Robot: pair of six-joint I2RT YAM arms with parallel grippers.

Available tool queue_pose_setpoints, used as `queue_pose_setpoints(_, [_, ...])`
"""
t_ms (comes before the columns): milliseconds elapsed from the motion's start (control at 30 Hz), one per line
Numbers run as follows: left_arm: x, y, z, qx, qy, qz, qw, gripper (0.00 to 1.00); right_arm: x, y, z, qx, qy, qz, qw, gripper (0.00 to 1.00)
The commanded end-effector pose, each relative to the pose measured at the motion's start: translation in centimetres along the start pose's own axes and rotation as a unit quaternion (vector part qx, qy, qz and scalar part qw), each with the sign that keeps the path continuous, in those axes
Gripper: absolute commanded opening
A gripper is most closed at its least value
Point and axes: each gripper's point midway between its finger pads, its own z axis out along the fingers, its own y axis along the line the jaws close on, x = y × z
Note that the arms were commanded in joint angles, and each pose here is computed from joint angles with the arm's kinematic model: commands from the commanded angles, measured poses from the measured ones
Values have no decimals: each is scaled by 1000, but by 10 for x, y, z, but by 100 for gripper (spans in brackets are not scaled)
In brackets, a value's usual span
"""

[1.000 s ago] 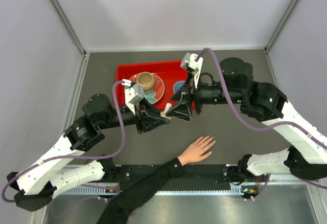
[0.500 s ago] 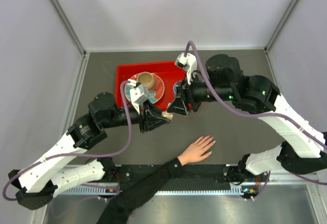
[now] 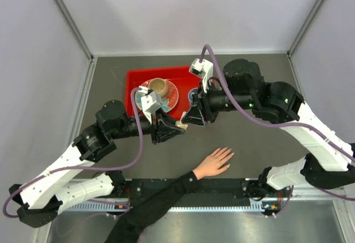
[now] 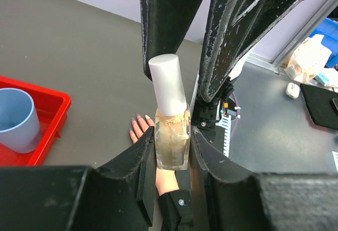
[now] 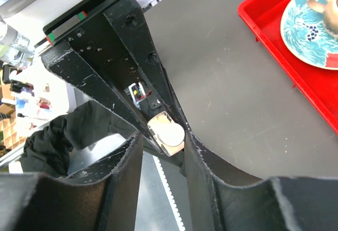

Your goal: Paint the nails

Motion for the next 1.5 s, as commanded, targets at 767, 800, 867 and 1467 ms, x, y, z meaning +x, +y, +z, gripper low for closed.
queue_pose_setpoints(767, [-21,-6,-5,6,-36,20,999,0,-23,-4,-3,19,-40,-13,999,0])
queue_pose_setpoints(800, [-20,-6,-4,5,-36,19,999,0,-25,-4,-5,22,-44,-14,999,0])
queue_pose_setpoints(867, [-19,-5,-4,4,-34,18,999,0,-27,-5,-8,25,-50,-18,998,0])
queue_pose_setpoints(1467, [-21,-6,-1,9,-31,16,999,0,-31,-8,-19,43,-66,-25,997,0])
